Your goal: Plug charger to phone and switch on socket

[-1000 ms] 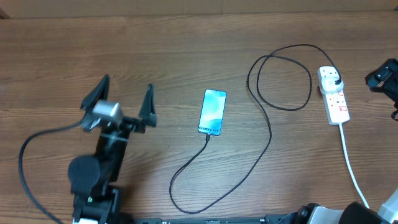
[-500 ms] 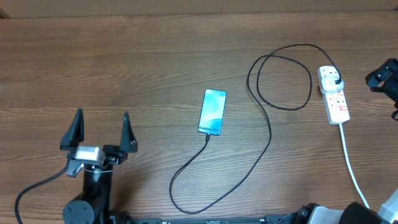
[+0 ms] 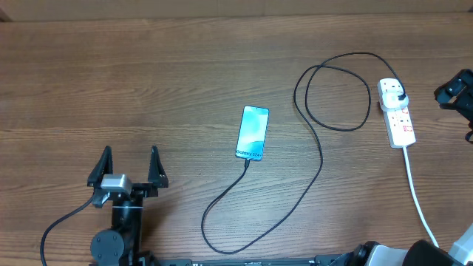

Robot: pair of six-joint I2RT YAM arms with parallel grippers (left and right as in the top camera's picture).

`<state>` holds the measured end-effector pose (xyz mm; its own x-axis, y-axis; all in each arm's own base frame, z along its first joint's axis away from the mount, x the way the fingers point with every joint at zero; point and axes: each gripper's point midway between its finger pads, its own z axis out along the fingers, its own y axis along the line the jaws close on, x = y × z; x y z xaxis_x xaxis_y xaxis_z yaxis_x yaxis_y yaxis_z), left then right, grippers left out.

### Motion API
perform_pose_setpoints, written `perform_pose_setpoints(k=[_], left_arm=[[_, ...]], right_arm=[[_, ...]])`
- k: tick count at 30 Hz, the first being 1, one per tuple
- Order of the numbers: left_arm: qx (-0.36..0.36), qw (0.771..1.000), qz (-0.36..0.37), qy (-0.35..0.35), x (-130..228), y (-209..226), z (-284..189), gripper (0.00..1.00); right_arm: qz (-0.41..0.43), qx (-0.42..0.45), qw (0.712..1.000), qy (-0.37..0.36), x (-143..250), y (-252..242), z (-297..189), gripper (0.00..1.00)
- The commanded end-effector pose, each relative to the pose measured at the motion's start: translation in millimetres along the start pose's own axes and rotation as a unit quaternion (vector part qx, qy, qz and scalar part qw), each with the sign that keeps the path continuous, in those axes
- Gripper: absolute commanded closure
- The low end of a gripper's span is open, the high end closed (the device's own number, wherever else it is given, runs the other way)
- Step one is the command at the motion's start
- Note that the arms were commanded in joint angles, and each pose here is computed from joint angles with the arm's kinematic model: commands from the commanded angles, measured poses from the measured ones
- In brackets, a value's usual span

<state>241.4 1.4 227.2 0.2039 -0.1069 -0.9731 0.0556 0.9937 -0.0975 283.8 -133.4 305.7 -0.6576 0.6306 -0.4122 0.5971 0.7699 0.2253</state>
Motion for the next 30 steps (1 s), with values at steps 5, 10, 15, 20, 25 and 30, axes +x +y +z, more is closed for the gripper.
perform_pose_setpoints(k=[5, 10, 15, 20, 25, 30], left_arm=[[-0.070, 0.992, -0.054, 0.086, 46, 25, -6, 0.00], [-0.077, 0.987, -0.048, 0.132, 68, 27, -12, 0.01], [-0.068, 0.988, -0.009, 0.136, 68, 25, -12, 0.01], [-0.053, 0.989, 0.018, 0.139, 69, 21, -11, 0.01], [-0.057, 0.989, 0.008, 0.136, 68, 22, -11, 0.00], [-0.058, 0.989, 0.009, 0.137, 68, 22, -11, 0.00]], right_arm=[[0.000, 0.003, 1.000, -0.014, -5, -1, -6, 0.00], [0.000, 0.003, 1.000, -0.014, -5, -1, -6, 0.00], [0.000, 0.003, 1.000, -0.014, -5, -1, -6, 0.00], [0.000, 0.003, 1.000, -0.014, -5, -1, -6, 0.00], [0.000, 0.003, 1.000, -0.014, -5, -1, -6, 0.00], [0.000, 0.003, 1.000, -0.014, -5, -1, -6, 0.00]])
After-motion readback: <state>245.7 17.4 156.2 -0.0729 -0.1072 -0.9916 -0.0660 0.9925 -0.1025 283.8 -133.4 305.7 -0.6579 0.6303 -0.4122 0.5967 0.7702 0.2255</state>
